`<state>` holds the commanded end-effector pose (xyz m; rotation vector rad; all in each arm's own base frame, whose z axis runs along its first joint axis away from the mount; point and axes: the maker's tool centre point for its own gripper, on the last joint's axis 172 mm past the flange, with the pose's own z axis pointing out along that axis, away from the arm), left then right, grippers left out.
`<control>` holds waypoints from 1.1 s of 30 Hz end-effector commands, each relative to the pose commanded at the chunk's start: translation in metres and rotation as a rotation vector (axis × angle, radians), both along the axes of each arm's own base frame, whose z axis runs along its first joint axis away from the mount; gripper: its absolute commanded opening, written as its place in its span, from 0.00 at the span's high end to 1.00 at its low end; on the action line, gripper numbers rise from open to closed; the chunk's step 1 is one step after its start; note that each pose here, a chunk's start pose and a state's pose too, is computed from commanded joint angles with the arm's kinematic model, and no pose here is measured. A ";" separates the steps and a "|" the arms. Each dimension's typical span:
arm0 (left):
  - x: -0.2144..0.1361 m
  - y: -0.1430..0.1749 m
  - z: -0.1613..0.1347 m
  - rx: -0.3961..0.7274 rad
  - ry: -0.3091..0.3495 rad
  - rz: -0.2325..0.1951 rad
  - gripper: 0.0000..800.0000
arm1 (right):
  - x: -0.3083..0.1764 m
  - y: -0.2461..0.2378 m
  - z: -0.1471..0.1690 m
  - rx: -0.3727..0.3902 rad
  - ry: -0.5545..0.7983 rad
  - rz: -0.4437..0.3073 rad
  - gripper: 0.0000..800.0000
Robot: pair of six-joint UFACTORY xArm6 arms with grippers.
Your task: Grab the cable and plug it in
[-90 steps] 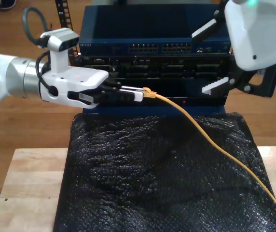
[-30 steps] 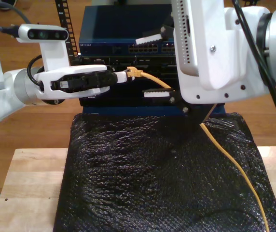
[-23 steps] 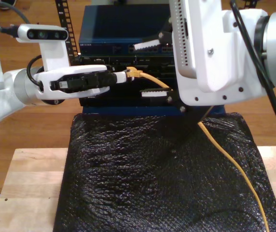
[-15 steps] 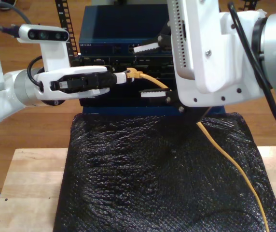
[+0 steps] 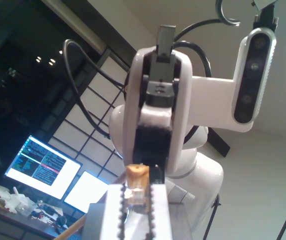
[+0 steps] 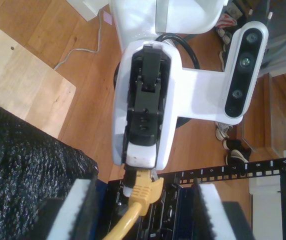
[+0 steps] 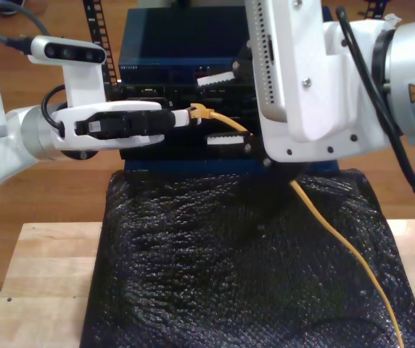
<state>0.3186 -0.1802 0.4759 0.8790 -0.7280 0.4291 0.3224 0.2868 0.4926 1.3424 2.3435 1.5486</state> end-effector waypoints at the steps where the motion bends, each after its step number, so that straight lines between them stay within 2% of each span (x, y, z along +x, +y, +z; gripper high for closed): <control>1: 0.000 0.000 0.000 0.000 0.000 0.000 0.97 | 0.000 0.000 0.000 0.001 -0.001 0.001 0.46; 4: -0.001 0.000 0.000 0.000 0.000 -0.002 0.98 | -0.001 0.002 0.000 0.001 -0.002 0.005 0.52; 9: -0.001 0.000 0.001 -0.003 -0.001 -0.004 0.97 | 0.000 0.004 -0.003 0.004 0.011 0.005 0.55; 12: -0.001 0.000 0.001 -0.003 -0.001 -0.004 0.97 | 0.000 0.004 -0.003 0.008 0.013 0.005 0.61; 16: -0.001 0.001 0.001 -0.004 -0.001 -0.005 0.98 | -0.001 0.005 -0.003 0.012 0.017 0.004 0.63; 20: -0.002 0.001 0.001 -0.005 -0.001 -0.006 0.97 | -0.001 0.005 -0.003 0.012 0.017 0.004 0.69; 29: -0.002 0.000 0.002 -0.004 -0.002 -0.008 0.98 | -0.001 0.006 -0.003 0.023 0.028 0.004 0.75; 33: -0.002 0.000 0.002 -0.004 -0.002 -0.008 0.98 | -0.001 0.006 -0.005 0.023 0.031 0.004 0.83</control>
